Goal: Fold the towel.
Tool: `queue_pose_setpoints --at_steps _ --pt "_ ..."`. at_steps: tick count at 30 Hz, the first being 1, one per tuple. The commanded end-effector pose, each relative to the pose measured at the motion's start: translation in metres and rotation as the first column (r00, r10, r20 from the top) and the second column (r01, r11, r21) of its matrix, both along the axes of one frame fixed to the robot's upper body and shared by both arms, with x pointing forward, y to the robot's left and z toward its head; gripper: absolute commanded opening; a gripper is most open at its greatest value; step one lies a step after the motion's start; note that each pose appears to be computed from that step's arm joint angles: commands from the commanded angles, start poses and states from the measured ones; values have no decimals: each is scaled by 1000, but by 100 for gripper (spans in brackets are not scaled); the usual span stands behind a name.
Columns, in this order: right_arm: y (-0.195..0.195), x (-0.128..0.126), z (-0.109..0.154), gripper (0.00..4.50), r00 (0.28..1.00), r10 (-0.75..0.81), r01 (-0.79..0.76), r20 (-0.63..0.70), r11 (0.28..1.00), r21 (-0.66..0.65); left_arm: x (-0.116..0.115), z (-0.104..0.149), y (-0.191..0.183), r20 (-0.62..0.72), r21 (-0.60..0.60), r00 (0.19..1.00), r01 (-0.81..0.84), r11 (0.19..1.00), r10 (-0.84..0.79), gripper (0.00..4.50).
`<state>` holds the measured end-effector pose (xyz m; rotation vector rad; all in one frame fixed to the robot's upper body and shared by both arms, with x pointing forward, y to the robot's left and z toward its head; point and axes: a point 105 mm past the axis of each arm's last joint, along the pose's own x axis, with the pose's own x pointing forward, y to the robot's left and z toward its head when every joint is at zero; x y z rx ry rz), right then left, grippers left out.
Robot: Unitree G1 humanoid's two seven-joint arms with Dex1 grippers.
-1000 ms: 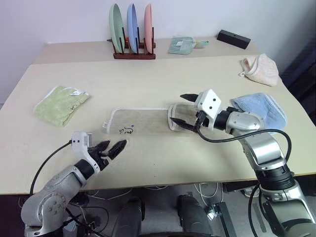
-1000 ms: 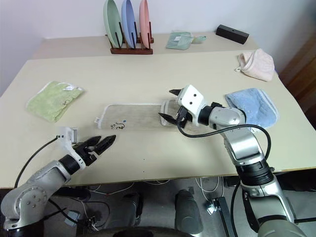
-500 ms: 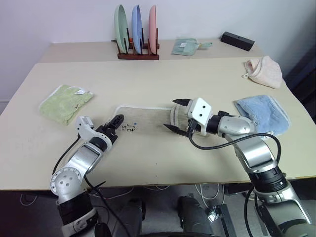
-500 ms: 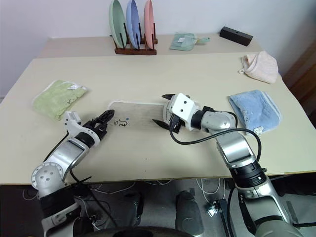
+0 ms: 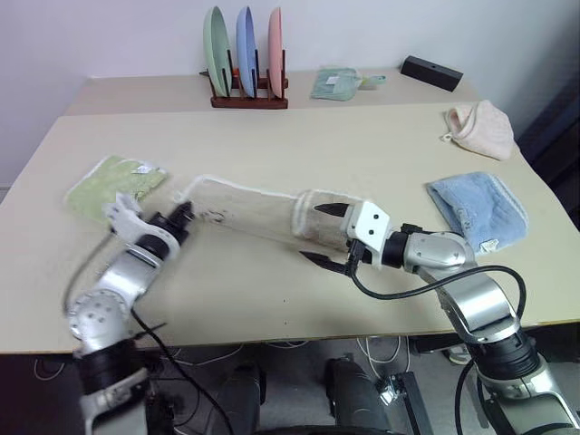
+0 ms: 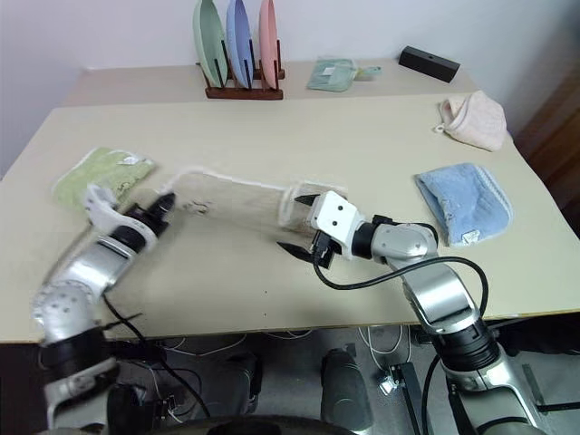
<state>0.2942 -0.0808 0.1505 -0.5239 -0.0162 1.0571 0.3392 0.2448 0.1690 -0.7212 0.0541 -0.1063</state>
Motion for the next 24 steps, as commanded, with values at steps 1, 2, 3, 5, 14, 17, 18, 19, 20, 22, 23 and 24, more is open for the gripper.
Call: queue_pose_setpoints --at_steps 1,2,3,5,14,17,18,19,20,22,23,24 --pt "-3 -4 13 450 999 9 -9 49 1000 14 -2 46 16 172 106 985 -8 994 -10 5" --pt "-4 -3 13 450 999 8 -8 48 1000 12 -2 52 18 189 138 982 -2 990 -25 5" --pt "-4 -3 12 450 999 7 -7 47 1000 10 -2 58 16 203 179 978 18 984 -55 5" --pt "-5 -2 12 450 999 4 -4 48 1000 9 -2 64 -1 209 298 963 103 949 -170 5" --pt "-7 1 7 450 999 -14 13 47 1000 6 -20 31 -123 35 634 725 516 575 -688 5" --pt "-9 2 6 450 998 -27 27 48 1000 7 -28 9 -152 -36 682 636 580 446 -771 5" --pt "-10 2 6 450 998 -32 31 48 999 7 -31 4 -161 -51 690 611 594 415 -790 5" --pt "-11 2 5 450 998 -38 37 48 999 7 -34 -1 -168 -67 699 583 606 379 -810 5" --pt "-12 2 5 450 998 -43 43 48 999 6 -36 -5 -172 -77 707 564 612 353 -822 5" --pt "-14 1 4 450 997 -55 55 47 998 7 -34 -12 -174 -101 717 556 616 327 -825 5" --pt "-15 1 4 450 997 -61 60 46 998 7 -33 -14 -174 -105 719 559 615 325 -823 5" --pt "-16 0 4 450 997 -65 65 44 998 7 -31 -15 -174 -109 721 559 613 322 -822 5"
